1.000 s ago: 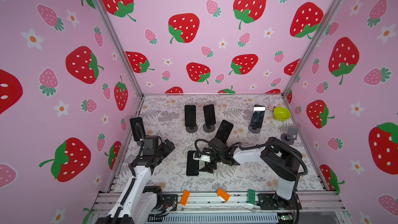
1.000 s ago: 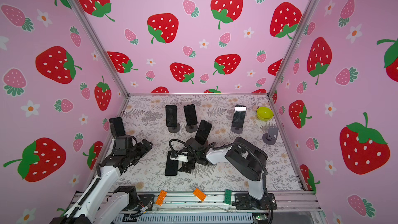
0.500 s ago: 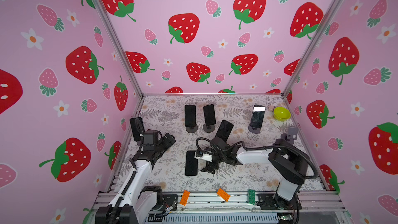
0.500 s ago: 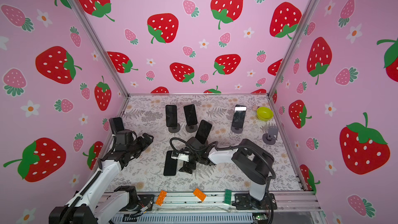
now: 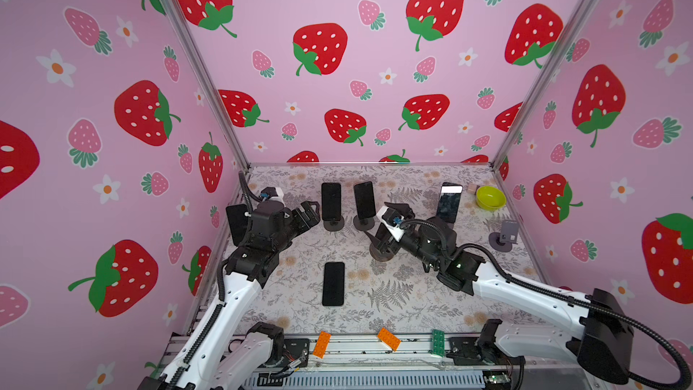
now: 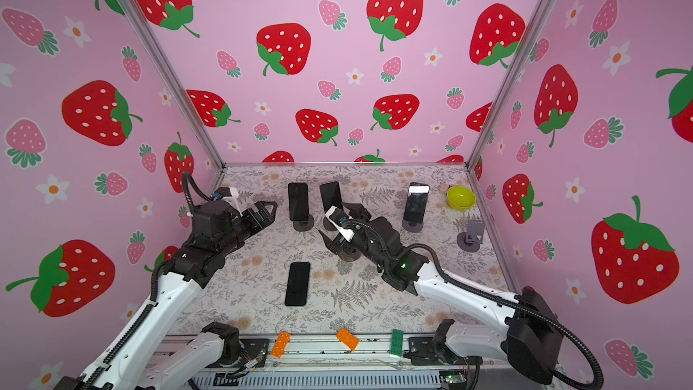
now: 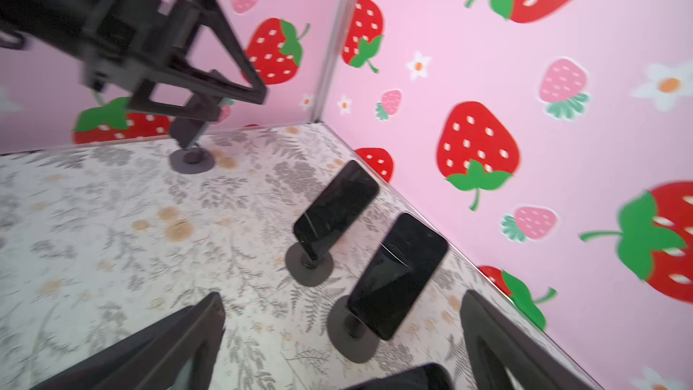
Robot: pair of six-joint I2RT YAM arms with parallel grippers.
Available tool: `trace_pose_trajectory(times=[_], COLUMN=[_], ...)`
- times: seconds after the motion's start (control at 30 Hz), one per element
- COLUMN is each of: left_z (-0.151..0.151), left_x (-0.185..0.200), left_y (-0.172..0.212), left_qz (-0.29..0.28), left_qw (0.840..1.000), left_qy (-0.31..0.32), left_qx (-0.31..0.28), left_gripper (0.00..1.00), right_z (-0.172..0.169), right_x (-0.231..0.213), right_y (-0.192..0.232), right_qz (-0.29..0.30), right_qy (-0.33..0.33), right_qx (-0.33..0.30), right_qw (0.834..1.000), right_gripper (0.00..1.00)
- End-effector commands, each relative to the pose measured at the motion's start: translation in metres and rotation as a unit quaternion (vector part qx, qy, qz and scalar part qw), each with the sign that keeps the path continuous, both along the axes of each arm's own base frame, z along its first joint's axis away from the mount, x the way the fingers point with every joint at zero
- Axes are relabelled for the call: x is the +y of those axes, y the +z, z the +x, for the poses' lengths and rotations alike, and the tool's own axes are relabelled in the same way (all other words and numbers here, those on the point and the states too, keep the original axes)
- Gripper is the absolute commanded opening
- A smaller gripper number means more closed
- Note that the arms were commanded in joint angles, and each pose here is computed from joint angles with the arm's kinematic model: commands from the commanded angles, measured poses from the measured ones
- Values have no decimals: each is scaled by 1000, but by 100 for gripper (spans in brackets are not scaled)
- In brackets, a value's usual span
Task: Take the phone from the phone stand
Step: 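Swing right gripper to the stand by the green bowl while left arm reaches forward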
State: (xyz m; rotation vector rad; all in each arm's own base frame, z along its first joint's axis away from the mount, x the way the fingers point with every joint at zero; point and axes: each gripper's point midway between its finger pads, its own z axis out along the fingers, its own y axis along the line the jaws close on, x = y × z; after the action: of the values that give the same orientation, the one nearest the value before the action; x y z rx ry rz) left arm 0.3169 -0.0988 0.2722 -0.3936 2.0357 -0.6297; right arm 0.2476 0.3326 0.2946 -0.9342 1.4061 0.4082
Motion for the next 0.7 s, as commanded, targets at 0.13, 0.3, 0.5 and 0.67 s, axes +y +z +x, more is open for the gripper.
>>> trace_pose_trajectory(times=[0.13,0.3,0.5,0.67], left_z=[-3,2,0,-10], left_x=[-30,-70,-127,-165], left_y=[34,39,35,26], left_qz=[129,145,165,168], left_qw=[990,982,966,952], left_qy=[-39,-97,-179,-235], left_qx=[-48,-67,-92,-100], left_gripper=[99,99,99,99], right_z=[62,72,71,60], right_x=[-118,-193,-258,-277], right_y=[25,15,-38,-91], right_qz=[157,208,262,262], right_qy=[-231,-352,-436,-459], right_qx=[47,36,78,101], right_qw=[959,912,858,842], right_gripper=[100,100,100,100])
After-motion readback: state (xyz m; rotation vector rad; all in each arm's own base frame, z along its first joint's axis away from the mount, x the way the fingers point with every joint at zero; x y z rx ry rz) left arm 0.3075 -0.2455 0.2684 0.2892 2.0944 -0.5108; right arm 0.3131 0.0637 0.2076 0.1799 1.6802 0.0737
